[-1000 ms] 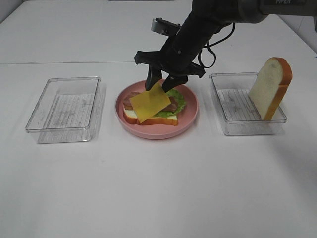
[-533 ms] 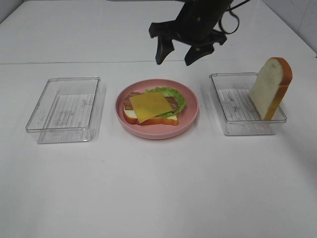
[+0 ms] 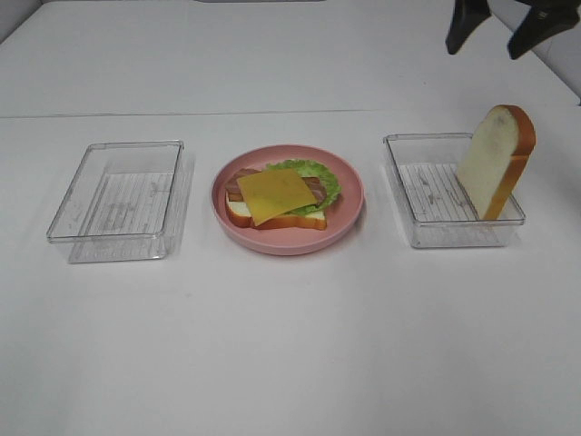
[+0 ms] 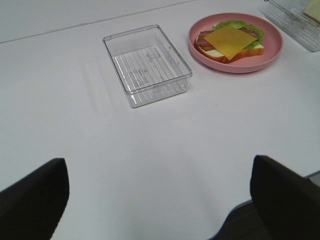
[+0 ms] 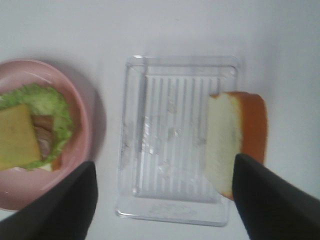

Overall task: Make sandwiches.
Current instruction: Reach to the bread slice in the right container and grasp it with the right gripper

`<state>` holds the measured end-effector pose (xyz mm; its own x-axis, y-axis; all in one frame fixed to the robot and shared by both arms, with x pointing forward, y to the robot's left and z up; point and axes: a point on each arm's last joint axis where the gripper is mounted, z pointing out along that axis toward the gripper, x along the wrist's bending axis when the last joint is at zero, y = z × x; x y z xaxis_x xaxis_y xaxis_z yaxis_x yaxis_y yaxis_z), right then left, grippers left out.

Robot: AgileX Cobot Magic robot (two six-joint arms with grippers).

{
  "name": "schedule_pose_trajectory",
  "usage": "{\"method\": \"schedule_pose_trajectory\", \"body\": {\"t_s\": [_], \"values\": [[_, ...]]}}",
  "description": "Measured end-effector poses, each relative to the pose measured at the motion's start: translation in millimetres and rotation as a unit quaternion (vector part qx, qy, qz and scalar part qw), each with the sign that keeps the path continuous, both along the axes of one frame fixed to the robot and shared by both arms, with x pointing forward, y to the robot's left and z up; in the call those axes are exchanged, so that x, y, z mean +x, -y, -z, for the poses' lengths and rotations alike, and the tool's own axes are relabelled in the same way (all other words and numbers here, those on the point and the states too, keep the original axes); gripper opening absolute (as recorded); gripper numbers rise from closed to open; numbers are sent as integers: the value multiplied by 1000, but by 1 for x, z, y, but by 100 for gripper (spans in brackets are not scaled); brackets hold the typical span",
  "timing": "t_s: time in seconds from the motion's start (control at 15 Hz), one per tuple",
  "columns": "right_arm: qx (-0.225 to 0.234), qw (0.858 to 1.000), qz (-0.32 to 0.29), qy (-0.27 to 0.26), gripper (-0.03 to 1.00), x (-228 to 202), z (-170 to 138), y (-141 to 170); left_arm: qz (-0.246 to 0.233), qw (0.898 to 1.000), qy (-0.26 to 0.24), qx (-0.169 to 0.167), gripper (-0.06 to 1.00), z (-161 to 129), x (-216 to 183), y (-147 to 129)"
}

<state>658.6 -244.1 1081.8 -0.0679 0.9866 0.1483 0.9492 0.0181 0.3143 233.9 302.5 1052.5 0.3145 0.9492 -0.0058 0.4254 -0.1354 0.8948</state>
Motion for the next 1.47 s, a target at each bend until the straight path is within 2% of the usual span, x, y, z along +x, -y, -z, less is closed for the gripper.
{"method": "schedule_pose_trajectory", "body": {"t_s": [0.13,0.27,0.67,1.27,1.33,1.47], "values": [[-47,998,18,-30,70,-3,4,26,0,1000,0,0,92,0,0,0],[-77,996,20,-30,70,-2,6,32,0,1000,0,0,92,0,0,0],[-91,993,16,-72,70,15,47,33,0,1000,0,0,92,0,0,0],[-107,989,11,-99,70,34,101,34,0,1000,0,0,92,0,0,0],[-107,989,11,-102,66,35,104,34,0,1000,0,0,92,0,0,0],[-107,989,11,-101,45,36,106,34,0,1000,0,0,92,0,0,0]]}}
